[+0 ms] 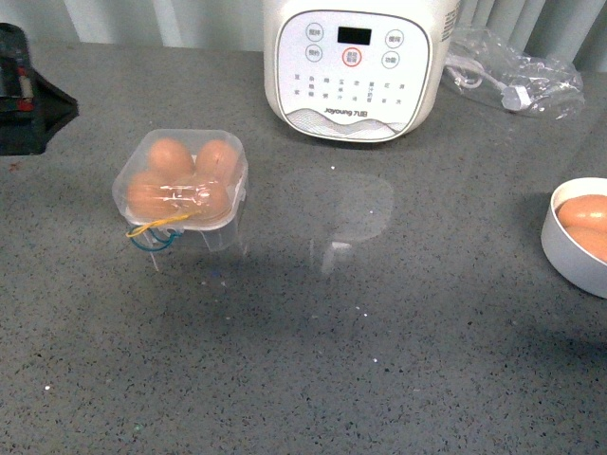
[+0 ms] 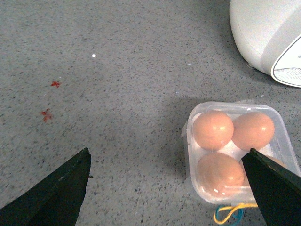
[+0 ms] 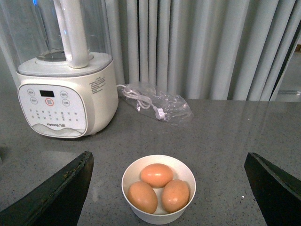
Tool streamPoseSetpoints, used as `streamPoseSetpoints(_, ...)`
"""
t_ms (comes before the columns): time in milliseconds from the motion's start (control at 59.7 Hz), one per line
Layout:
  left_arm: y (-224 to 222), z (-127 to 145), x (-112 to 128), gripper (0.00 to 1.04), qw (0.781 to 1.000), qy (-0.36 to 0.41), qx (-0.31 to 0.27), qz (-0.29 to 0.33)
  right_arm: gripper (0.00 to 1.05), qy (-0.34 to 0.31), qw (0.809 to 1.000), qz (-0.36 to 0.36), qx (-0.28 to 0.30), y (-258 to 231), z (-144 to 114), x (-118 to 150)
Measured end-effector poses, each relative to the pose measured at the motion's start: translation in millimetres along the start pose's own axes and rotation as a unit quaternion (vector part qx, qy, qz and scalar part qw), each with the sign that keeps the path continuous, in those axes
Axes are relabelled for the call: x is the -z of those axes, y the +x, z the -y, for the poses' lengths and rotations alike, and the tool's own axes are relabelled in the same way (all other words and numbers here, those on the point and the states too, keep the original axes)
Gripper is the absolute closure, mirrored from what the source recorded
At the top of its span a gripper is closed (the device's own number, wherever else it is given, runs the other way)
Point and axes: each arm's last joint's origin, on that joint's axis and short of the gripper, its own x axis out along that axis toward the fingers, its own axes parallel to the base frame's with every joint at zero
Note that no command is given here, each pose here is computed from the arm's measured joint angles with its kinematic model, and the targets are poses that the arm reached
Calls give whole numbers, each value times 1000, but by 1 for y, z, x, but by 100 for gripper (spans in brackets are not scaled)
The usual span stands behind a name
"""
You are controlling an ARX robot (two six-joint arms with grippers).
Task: Put egg into box
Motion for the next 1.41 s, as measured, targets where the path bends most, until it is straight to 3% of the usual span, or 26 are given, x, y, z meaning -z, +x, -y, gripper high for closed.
streamPoseSetpoints(218,-66,4,6,7,994,44,23,97,7,0,1000,0,0,0,0,0)
streamPoseSetpoints(318,-77,-4,11,28,976,33,-37,212,7,0,1000,0,0,0,0,0)
streamPoseSetpoints(435,-89,-5,29,55,973,26,-44,226,7,0,1000,0,-1,0,0,0)
streamPoseSetpoints(686,-106,-4,47,101,973,22,-42,227,7,0,1000,0,-1,0,0,0)
streamPoseSetpoints(904,-115,-4,61,101,971,24,-42,234,7,0,1000,0,-1,0,0,0)
streamPoseSetpoints(1406,-138,-2,64,101,968,24,-42,246,7,0,1000,0,-1,0,0,0)
